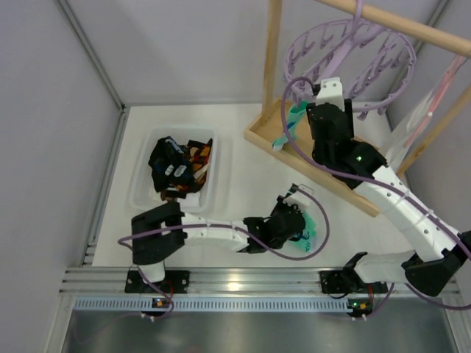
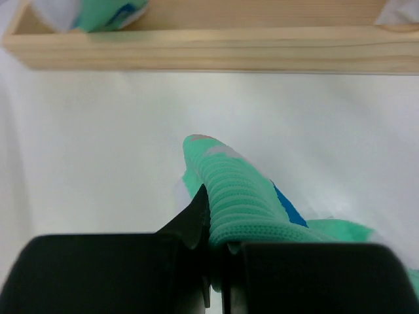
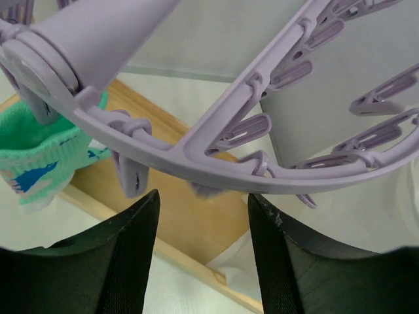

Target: Remove the socks clipped to the hanger

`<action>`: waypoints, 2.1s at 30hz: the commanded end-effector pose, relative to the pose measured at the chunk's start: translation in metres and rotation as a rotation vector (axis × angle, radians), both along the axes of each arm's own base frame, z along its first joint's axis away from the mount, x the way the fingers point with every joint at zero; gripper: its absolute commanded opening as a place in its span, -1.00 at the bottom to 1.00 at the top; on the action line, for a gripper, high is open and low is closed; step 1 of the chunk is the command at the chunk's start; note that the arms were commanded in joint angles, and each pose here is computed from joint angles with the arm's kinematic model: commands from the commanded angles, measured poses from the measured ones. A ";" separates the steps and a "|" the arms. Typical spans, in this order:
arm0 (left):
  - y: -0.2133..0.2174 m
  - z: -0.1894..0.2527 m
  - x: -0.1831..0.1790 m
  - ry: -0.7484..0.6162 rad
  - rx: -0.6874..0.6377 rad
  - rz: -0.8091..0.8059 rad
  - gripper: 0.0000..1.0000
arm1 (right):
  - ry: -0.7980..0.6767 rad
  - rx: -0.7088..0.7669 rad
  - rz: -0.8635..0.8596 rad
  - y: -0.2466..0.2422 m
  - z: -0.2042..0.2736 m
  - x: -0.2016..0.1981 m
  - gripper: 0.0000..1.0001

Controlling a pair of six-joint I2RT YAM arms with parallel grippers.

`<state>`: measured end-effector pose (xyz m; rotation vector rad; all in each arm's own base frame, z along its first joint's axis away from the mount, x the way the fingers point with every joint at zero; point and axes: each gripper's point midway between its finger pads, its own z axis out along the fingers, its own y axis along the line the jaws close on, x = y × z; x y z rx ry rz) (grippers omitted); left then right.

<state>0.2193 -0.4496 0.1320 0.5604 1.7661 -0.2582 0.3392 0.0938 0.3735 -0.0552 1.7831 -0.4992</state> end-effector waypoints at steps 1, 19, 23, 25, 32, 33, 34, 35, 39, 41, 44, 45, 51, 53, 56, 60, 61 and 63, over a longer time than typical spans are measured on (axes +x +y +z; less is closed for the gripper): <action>0.063 0.069 0.019 0.005 -0.179 0.181 -1.00 | -0.017 0.150 0.132 0.006 0.007 -0.012 0.10; 0.343 0.219 0.133 0.107 -0.239 0.659 -1.00 | -0.126 0.519 0.459 0.009 0.012 -0.101 0.99; 0.377 0.229 0.180 0.131 -0.256 0.733 -1.00 | -0.125 0.529 0.493 0.012 0.009 -0.106 0.99; 0.392 0.222 0.196 0.158 -0.271 0.751 -1.00 | -0.124 0.533 0.523 0.015 0.009 -0.110 0.99; 0.411 0.099 0.216 0.384 -0.200 0.937 -1.00 | -0.128 0.563 0.599 0.026 -0.004 -0.117 0.99; 0.410 0.081 0.218 0.406 -0.206 0.947 -1.00 | -0.136 0.573 0.618 0.028 -0.004 -0.119 0.99; 0.412 0.043 0.212 0.479 -0.177 0.968 -1.00 | -0.129 0.585 0.645 0.033 -0.009 -0.121 0.99; 0.409 0.023 0.210 0.523 -0.199 0.978 -1.00 | -0.121 0.587 0.654 0.035 -0.012 -0.121 0.99; 0.416 -0.048 0.199 0.641 -0.178 1.066 -1.00 | -0.095 0.597 0.678 0.039 -0.024 -0.125 0.99; 0.420 -0.076 0.194 0.688 -0.162 1.104 -1.00 | -0.075 0.595 0.680 0.040 -0.034 -0.127 0.99; 0.421 -0.093 0.195 0.731 -0.153 1.114 -1.00 | -0.073 0.603 0.683 0.038 -0.043 -0.131 0.99; 0.419 -0.094 0.195 0.738 -0.157 1.108 -1.00 | -0.078 0.608 0.684 0.037 -0.043 -0.133 0.99; 0.421 -0.043 0.199 0.632 -0.224 1.087 -0.63 | -0.068 0.605 0.668 0.031 -0.048 -0.137 0.99; 0.420 -0.026 0.201 0.603 -0.247 1.061 -0.36 | -0.062 0.604 0.661 0.030 -0.050 -0.137 0.99; 0.415 0.006 0.201 0.554 -0.297 1.012 0.08 | -0.054 0.605 0.640 0.026 -0.055 -0.138 0.99; 0.407 0.048 0.196 0.493 -0.354 0.921 0.57 | -0.070 0.614 0.627 0.019 -0.054 -0.143 0.99; 0.403 0.055 0.194 0.490 -0.367 0.892 0.69 | -0.069 0.613 0.624 0.017 -0.054 -0.144 0.99; 0.398 0.080 0.188 0.446 -0.400 0.849 0.96 | -0.083 0.618 0.619 0.014 -0.050 -0.147 0.99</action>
